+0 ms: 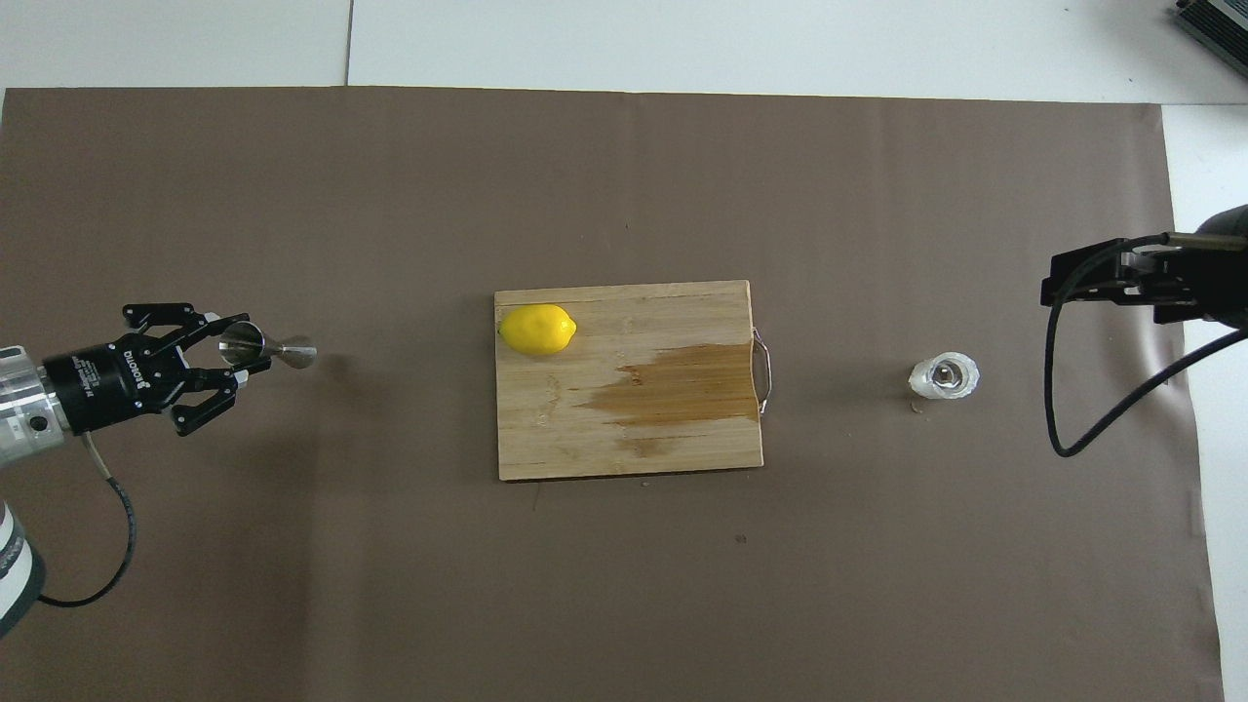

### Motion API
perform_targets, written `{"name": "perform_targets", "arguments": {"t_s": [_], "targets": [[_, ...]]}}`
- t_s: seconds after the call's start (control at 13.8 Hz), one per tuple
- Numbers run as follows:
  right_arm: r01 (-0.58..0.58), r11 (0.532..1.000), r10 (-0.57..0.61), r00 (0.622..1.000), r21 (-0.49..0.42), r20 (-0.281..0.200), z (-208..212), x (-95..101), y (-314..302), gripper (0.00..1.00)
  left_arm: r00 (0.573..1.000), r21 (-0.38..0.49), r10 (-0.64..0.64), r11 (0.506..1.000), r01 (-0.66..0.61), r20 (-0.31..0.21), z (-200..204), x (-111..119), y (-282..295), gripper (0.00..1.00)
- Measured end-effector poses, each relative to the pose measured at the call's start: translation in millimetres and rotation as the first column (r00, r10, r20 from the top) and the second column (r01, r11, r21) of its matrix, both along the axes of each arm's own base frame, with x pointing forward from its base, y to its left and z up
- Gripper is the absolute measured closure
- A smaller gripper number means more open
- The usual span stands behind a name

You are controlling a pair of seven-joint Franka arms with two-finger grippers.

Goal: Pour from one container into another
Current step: 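Lift the metal cup with the left gripper and set it on the board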

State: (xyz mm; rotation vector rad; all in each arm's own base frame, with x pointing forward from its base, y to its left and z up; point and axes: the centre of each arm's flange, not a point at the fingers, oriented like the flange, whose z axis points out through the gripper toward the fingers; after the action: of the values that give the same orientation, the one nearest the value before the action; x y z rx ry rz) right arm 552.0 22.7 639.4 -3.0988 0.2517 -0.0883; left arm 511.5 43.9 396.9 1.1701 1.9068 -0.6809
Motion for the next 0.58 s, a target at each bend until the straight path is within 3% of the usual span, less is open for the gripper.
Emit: {"name": "perform_targets", "arguments": {"t_s": [0.29,0.58], "targets": [[0.000,1.000,0.000,1.000,0.000,0.000,0,-0.1,0,0.00,0.994,-0.051,-0.076,0.996,0.072,-0.083,43,22,-112,0.49],[0.000,1.000,0.000,1.000,0.000,0.001,0,-0.2,0,0.00,0.992,0.005,-0.113,0.994,0.114,-0.048,46,16,-206,0.49]]}}
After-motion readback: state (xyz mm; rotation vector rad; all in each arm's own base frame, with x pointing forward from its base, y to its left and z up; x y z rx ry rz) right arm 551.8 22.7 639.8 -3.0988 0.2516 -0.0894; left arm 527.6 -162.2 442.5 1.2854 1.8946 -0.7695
